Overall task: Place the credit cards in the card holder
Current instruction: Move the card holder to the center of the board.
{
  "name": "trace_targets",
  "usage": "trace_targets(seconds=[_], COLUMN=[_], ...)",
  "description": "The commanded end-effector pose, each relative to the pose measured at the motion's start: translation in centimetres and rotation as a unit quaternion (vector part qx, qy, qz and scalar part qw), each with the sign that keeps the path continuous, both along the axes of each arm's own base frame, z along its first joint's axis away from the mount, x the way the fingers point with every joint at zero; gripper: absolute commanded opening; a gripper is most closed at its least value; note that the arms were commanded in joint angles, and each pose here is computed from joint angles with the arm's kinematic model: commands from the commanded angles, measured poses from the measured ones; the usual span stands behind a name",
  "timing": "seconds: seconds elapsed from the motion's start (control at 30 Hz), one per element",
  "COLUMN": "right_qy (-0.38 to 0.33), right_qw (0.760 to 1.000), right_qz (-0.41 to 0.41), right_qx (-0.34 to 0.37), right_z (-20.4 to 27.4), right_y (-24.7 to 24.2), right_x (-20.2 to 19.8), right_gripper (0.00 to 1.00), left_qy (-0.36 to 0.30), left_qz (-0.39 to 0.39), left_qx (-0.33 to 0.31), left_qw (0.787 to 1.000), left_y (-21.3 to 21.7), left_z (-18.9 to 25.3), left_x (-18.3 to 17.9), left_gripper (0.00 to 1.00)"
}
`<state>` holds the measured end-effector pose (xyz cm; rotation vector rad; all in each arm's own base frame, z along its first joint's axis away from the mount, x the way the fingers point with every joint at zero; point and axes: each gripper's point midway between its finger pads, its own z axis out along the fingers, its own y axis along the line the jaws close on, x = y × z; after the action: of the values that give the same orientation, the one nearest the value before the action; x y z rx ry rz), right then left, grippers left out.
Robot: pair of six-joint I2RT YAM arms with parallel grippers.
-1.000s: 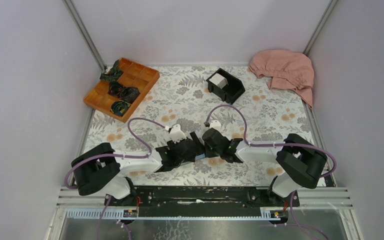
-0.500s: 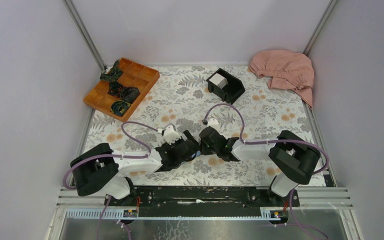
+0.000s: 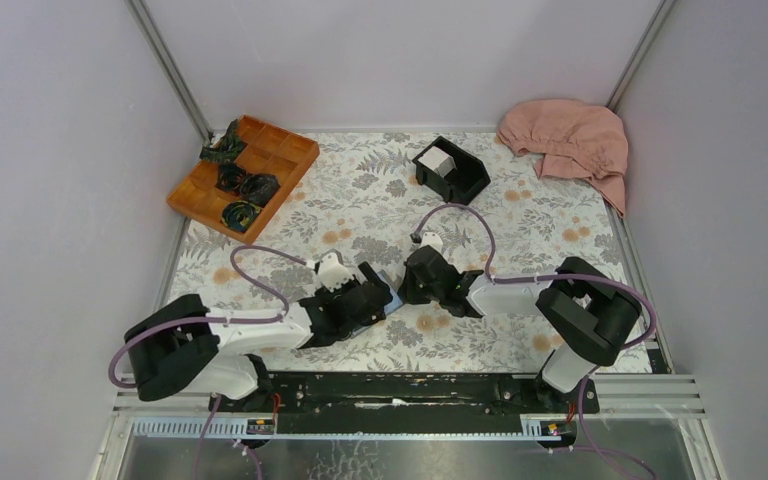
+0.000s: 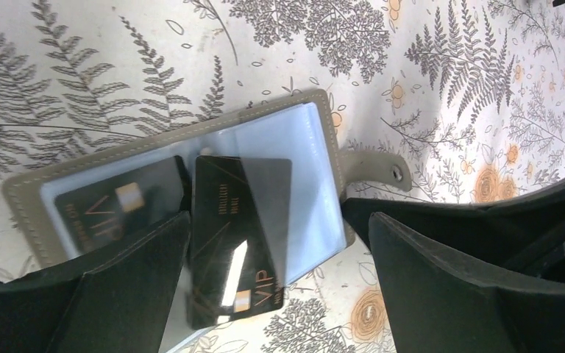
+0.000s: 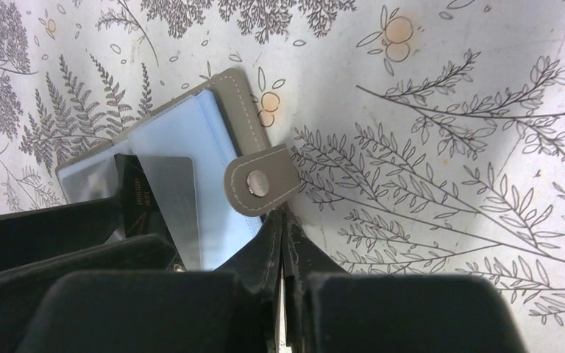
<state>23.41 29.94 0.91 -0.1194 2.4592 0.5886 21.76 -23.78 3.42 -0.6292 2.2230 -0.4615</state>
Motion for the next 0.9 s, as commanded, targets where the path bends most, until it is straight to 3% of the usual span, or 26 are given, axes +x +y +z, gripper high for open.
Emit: trace_targets(seconds=[0.0,0.3,0.6,0.87], right_qy=[0.057,0.058,0.059,0.056], right_qw=[0.987,0.988,0.988,0.988], right_qz=[-0.039,-0.038,-0.034,-0.033], right_qx=[-0.148,-0.141,-0.141,-0.140], right_z=[-5.7,-5.6,-5.7,-5.6], right_y=[-8.2,-7.9,-7.8,-7.6], right_x=[-1.5,-1.2,-1.2,-1.0], right_gripper=[0.01,0.01,0.01,0.00], left_qy=[0.034,0.039,0.023,0.027], left_qz=[-0.014,-0.037,-0.112,-0.150], left_qx=[0.125,0.112,0.036,0.020], left_qw=[0.991,0.992,0.993,0.988], left_y=[5.8,5.1,1.1,-1.0], left_z=[-3.1,-3.0,-1.9,-1.1], left_x=[-2.3,-2.8,-3.4,-4.6], left_gripper=[1.00,1.00,1.00,0.99])
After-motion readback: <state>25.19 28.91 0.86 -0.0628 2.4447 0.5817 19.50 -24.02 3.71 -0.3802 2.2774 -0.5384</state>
